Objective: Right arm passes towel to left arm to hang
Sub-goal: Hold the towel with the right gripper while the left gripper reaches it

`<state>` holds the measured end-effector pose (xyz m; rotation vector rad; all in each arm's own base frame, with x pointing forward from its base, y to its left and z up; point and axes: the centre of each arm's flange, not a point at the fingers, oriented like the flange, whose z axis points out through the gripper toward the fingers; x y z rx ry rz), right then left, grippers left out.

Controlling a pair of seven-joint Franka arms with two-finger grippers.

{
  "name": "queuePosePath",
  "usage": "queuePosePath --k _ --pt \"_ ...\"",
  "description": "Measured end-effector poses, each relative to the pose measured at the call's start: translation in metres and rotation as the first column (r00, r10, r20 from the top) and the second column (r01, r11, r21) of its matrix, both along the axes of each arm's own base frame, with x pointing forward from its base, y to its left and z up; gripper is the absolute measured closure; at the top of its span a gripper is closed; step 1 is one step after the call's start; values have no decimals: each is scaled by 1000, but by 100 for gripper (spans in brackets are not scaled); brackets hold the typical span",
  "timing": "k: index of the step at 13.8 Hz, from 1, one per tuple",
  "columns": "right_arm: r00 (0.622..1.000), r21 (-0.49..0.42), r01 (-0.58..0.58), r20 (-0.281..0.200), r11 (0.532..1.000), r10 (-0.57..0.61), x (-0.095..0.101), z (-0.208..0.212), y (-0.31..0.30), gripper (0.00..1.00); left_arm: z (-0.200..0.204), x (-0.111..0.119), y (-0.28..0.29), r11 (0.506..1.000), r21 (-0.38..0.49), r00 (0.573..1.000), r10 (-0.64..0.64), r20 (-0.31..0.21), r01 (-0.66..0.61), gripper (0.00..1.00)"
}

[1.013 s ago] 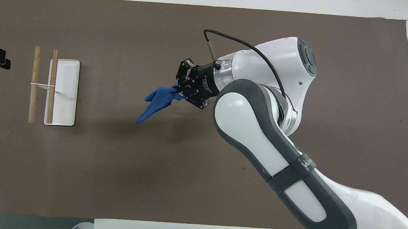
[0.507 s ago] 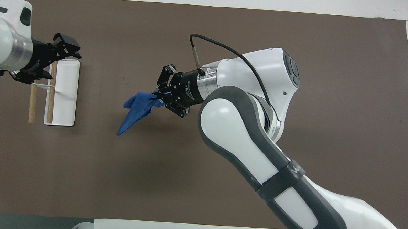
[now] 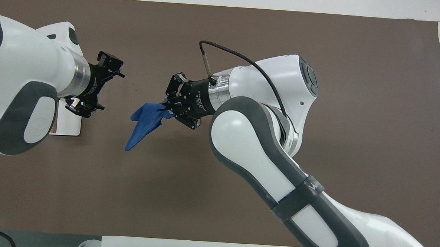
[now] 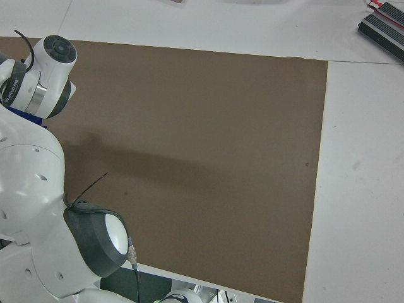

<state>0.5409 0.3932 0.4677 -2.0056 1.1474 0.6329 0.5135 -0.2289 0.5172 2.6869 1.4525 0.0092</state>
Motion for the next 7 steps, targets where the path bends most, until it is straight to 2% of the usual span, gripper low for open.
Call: queuePosePath --k 4,7 --pt "1000 0 0 0 1000 0 0 0 0 95 -10 -21 -15 996 -32 995 85 -52 -87 0" --pt "1000 -1 8 4 1000 -8 1 0 -1 95 -14 -36 -27 991 -51 991 121 -64 -125 1"
